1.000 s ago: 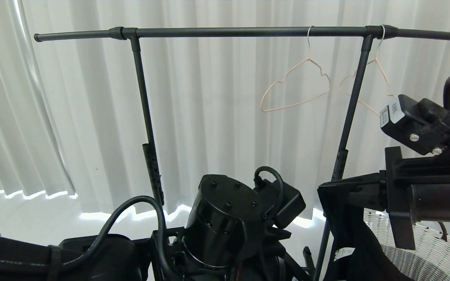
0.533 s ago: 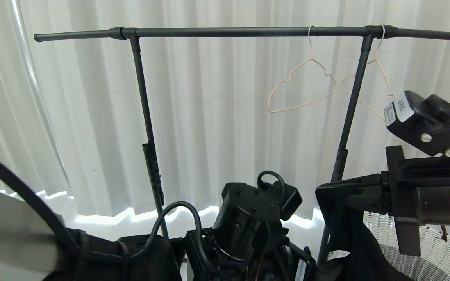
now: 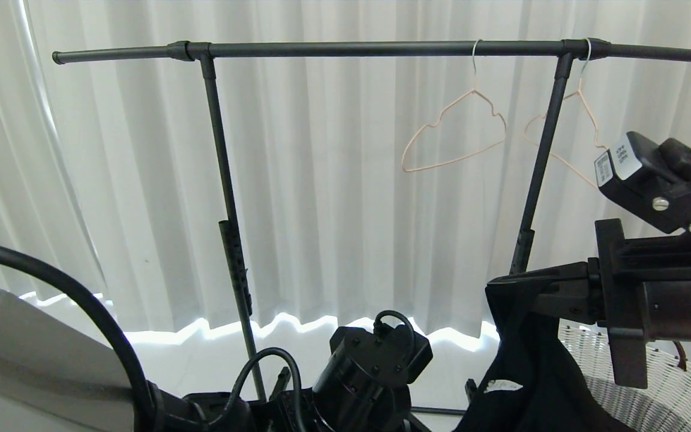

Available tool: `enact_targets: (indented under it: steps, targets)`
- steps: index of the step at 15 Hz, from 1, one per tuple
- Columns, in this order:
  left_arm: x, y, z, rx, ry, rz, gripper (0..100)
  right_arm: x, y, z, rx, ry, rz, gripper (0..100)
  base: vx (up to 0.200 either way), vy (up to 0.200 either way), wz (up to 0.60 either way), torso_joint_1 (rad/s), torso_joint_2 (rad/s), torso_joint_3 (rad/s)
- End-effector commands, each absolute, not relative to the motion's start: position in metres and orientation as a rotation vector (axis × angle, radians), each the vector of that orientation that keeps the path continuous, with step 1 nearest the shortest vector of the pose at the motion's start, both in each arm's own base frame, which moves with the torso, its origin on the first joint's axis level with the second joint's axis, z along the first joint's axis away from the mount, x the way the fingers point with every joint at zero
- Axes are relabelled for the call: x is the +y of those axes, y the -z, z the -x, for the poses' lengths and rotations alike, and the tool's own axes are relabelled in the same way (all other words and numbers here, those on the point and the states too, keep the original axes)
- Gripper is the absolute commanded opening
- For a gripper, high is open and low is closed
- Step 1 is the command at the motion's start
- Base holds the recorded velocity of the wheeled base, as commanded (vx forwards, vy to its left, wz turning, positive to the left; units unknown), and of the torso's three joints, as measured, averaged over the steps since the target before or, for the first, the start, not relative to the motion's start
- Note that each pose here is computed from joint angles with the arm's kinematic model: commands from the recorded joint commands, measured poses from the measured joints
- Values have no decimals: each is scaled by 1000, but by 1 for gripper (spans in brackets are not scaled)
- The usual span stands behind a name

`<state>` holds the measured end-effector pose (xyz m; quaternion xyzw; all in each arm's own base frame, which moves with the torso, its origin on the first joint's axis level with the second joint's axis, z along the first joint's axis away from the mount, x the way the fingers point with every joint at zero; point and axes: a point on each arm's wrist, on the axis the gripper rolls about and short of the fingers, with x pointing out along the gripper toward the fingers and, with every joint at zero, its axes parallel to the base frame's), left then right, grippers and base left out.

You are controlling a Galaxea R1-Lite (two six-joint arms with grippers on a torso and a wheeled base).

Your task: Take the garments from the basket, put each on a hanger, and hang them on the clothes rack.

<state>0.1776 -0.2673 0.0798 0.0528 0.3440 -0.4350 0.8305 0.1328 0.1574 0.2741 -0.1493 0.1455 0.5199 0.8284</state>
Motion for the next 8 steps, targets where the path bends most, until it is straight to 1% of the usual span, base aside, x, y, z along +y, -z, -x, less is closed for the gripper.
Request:
enact_targets:
  steps: [1,4,5,6,8]
  targets:
    - [-266,-82,-177,726,924,-111,0,157,-274,-133,307,-1104,318,0,0,0,0,0,0,0]
    - [-262,-91,-174,693,909,-104,0,156,-274,-133,309,-1071,326,0,0,0,0,0,0,0]
    - [-255,-101,-169,663,896,-100,0,156,-273,-133,310,-1060,329,0,0,0,0,0,0,0]
    - [-245,-116,-163,615,902,-90,0,156,-273,-133,314,-1057,331,0,0,0,0,0,0,0]
    - [-217,-165,-145,474,929,-23,0,157,-275,-134,302,-1059,329,0,0,0,0,0,0,0]
